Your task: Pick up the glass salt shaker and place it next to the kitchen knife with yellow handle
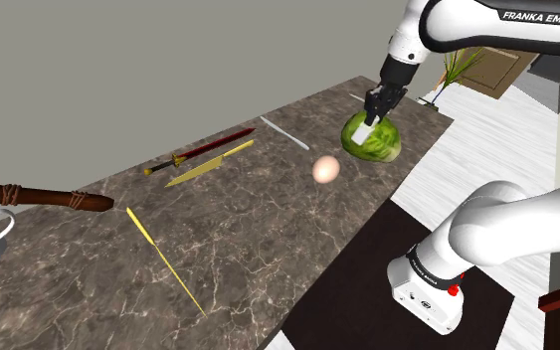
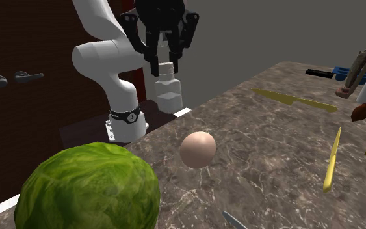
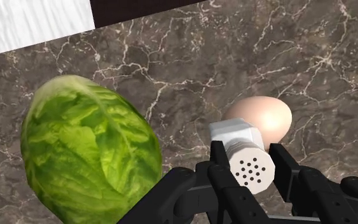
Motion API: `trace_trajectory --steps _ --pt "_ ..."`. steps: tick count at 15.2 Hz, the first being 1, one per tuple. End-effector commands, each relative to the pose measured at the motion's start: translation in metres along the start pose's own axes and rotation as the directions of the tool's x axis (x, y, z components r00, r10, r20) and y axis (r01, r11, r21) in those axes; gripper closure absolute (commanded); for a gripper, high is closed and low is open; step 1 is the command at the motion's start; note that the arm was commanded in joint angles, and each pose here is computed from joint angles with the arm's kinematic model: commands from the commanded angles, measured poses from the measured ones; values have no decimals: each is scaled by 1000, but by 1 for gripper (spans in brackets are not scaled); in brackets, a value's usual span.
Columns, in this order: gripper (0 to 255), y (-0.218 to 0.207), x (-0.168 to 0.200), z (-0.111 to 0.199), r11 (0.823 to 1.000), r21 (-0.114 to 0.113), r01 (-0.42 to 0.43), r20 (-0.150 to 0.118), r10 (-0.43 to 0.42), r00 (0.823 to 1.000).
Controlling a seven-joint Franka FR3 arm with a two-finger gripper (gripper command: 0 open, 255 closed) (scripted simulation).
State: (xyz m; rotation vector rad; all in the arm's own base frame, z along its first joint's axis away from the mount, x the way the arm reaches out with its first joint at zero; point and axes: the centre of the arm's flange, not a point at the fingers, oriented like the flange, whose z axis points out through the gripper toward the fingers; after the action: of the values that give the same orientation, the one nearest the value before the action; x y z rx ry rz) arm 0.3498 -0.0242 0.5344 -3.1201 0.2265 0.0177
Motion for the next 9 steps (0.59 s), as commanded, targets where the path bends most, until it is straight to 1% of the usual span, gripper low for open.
trace_trajectory --steps 1,9 --pt "255 -24 -6 0 1000 0 -1 0 1 1000" --pt "255 -126 -31 1 1000 0 -1 0 1 1000"
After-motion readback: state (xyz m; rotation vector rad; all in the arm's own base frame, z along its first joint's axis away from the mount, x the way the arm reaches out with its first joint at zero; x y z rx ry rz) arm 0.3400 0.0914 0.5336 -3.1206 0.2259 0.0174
